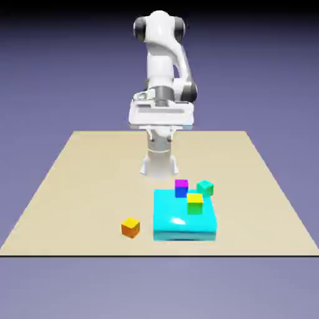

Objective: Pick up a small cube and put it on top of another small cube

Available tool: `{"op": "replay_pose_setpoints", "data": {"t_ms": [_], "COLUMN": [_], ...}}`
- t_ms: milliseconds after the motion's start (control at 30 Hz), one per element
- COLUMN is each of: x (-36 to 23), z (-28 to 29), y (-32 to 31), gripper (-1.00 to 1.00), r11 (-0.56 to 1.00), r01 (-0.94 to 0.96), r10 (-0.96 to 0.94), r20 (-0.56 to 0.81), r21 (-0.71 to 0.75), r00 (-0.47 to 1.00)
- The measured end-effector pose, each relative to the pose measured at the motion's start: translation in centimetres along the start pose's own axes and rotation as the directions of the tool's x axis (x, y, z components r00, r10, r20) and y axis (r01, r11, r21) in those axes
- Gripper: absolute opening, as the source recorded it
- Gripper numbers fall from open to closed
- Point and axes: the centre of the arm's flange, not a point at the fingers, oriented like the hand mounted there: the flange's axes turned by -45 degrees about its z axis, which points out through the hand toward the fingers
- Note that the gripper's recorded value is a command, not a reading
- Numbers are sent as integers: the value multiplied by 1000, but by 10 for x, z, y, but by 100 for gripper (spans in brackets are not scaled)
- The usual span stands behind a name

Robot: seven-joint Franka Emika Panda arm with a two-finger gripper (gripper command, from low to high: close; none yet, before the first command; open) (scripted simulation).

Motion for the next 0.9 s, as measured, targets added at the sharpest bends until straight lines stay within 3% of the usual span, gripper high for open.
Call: {"op": "replay_pose_setpoints", "data": {"t_ms": [500,900], "x": [18,-22], "z": [-57,-38], "y": [118,212], "gripper": [0,0], "r11": [982,943], "r01": [177,292], "r10": [-165,-250], "r20": [-153,-237], "r21": [67,163], "r00": [974,939]}}
